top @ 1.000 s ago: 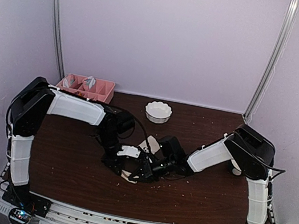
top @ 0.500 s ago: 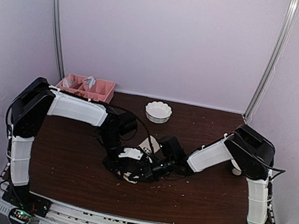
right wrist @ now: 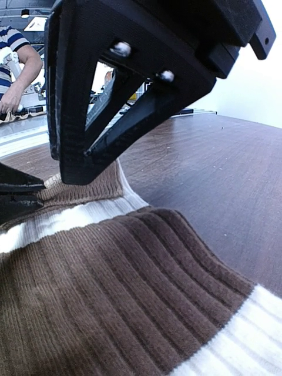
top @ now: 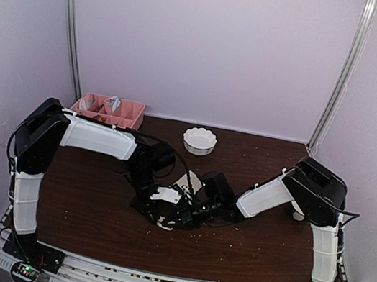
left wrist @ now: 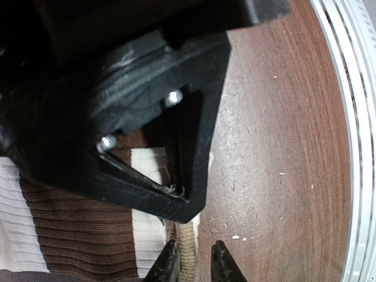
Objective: Roll the socks
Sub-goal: Roll the sock at the center of the board.
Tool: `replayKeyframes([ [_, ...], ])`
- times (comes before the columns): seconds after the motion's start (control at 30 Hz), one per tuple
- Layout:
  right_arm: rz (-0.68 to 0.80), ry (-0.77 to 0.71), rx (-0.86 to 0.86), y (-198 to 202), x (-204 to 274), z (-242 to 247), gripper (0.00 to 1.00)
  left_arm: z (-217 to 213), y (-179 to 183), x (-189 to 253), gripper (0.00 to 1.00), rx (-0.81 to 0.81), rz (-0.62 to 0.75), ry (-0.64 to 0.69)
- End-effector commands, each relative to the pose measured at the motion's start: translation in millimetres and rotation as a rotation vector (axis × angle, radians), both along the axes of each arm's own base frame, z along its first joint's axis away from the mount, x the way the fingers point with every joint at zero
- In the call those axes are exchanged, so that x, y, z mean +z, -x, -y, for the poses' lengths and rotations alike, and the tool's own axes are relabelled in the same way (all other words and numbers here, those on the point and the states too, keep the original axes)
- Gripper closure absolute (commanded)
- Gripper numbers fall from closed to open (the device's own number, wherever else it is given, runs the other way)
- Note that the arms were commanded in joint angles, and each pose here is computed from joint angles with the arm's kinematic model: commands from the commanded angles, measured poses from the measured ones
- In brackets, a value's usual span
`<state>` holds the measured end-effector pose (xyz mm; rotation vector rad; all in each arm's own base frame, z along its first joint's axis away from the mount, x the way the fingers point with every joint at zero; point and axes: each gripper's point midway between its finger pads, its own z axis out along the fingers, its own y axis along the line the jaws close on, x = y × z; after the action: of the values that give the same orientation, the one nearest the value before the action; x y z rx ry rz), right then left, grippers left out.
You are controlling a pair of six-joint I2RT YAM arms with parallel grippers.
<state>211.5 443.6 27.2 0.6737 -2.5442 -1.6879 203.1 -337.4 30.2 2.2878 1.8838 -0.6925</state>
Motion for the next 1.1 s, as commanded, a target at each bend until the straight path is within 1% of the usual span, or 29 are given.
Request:
replayKeyframes([
  [0.0, -0.045, 0.088, -0.044, 3, -27, 15, 1.00, -3, -2, -9, 0.82, 0.001, 0.009, -0.030],
  [0.13, -0.047, 0.088, -0.047, 5, -28, 17, 1.00, -3, -2, -13, 0.93, 0.013, 0.000, -0.040],
  [0.2, -0.042, 0.082, -0.048, 4, -26, 17, 1.00, -3, 0, -17, 0.96, 0.022, -0.018, -0.051],
  [0.3, -0.030, 0.077, -0.054, 3, -23, 20, 1.00, -5, 1, -25, 0.98, 0.058, -0.042, -0.072],
  [0.4, -0.015, 0.078, -0.060, 2, -20, 25, 1.00, -6, 5, -29, 0.97, 0.087, -0.076, -0.088],
  [0.47, -0.010, 0.083, -0.064, 2, -20, 28, 1.00, -9, 9, -27, 0.94, 0.083, -0.088, -0.092],
  [0.5, -0.011, 0.084, -0.064, 2, -21, 30, 1.00, -10, 10, -24, 0.88, 0.075, -0.091, -0.091],
  [0.57, -0.014, 0.084, -0.063, 4, -21, 31, 1.00, -12, 13, -19, 0.74, 0.053, -0.088, -0.087],
  [0.6, -0.014, 0.084, -0.061, 4, -21, 32, 1.00, -13, 13, -17, 0.69, 0.043, -0.077, -0.083],
  [0.67, -0.016, 0.085, -0.060, 5, -21, 32, 1.00, -14, 9, -15, 0.67, 0.036, -0.050, -0.084],
  [0.77, -0.020, 0.080, -0.063, 4, -21, 32, 1.00, -12, 4, -16, 0.67, 0.040, -0.023, -0.079],
  [0.87, -0.020, 0.066, -0.067, 3, -17, 30, 1.00, -5, 0, -16, 0.72, 0.047, -0.026, -0.059],
  [1.07, -0.014, 0.051, -0.070, 3, -10, 30, 1.00, 4, -5, -20, 0.94, 0.085, -0.044, -0.062],
])
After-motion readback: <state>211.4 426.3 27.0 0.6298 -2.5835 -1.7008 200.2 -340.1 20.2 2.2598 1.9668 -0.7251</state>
